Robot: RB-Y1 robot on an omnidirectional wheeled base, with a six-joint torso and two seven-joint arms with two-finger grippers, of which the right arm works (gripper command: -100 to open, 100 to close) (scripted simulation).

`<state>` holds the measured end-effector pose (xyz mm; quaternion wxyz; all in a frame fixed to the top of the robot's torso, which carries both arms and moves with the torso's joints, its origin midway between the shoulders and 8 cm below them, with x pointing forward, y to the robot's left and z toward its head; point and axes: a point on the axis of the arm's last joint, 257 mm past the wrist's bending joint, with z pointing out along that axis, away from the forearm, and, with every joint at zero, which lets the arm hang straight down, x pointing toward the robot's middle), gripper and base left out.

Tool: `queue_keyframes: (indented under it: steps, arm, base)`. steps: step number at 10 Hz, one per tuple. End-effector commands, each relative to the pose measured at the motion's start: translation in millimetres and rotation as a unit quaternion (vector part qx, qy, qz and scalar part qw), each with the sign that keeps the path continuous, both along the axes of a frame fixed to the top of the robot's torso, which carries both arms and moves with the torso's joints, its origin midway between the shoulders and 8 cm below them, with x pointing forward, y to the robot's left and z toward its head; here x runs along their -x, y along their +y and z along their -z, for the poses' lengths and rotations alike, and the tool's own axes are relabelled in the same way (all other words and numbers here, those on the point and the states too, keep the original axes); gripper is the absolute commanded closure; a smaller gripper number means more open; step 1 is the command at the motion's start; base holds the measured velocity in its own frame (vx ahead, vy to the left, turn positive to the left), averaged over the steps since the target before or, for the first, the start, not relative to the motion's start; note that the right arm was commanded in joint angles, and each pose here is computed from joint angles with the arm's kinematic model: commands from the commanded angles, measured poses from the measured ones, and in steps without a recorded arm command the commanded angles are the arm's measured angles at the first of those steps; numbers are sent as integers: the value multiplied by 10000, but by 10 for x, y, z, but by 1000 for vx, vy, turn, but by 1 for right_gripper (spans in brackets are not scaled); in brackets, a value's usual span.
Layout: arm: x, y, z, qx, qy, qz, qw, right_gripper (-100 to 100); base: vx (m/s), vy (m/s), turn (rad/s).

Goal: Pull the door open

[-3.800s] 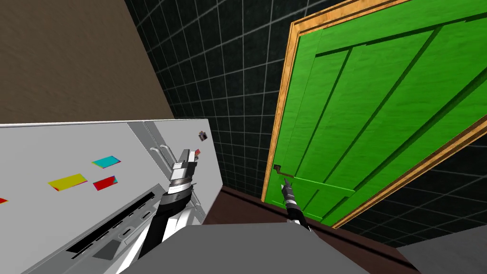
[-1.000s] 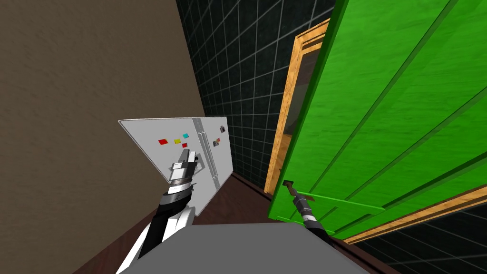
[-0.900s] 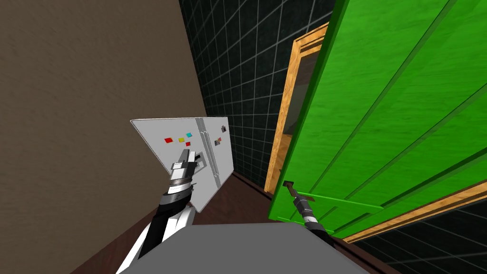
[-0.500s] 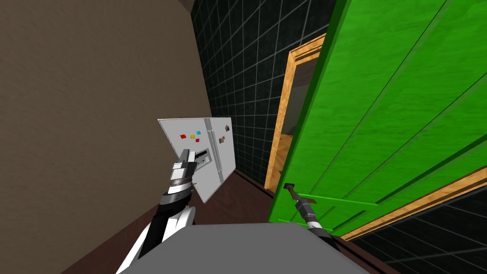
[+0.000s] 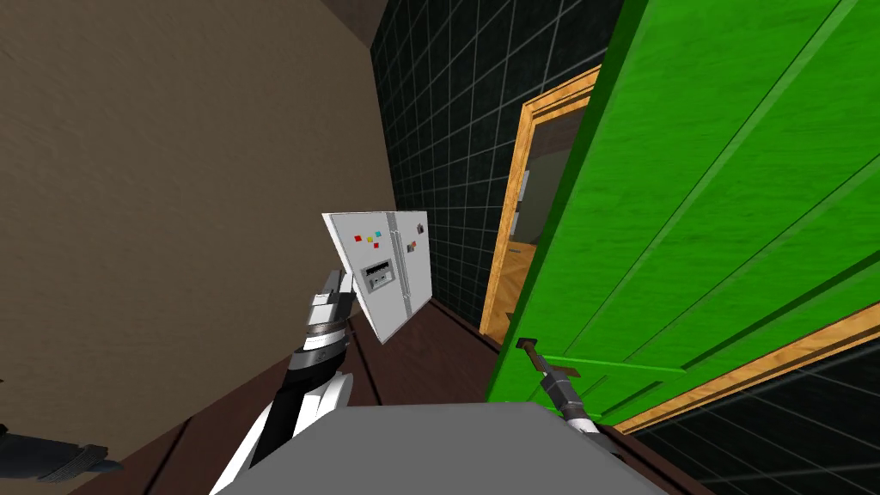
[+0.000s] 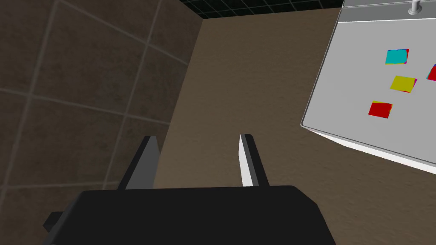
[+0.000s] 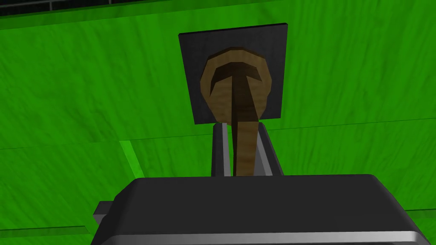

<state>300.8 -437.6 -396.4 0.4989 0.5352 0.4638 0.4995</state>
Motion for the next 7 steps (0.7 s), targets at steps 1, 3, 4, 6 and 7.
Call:
queue_keyframes:
  steps: [1, 3, 4, 6, 7]
  arm:
    - [76, -34, -10, 9, -13, -43, 10000, 100]
    - [165, -41, -19, 5, -16, -112, 9999, 100]
    - [132, -19, 2, 0, 2, -103, 9999, 100]
    - [8, 103, 24, -24, 12, -211, 9998, 100]
    - [-66, 165, 29, -30, 11, -263, 9996, 100]
  base:
    - [-186, -32, 108]
    - [-188, -34, 112]
    - [-94, -10, 25]
    - [-197, -26, 43]
    - [-273, -60, 46]
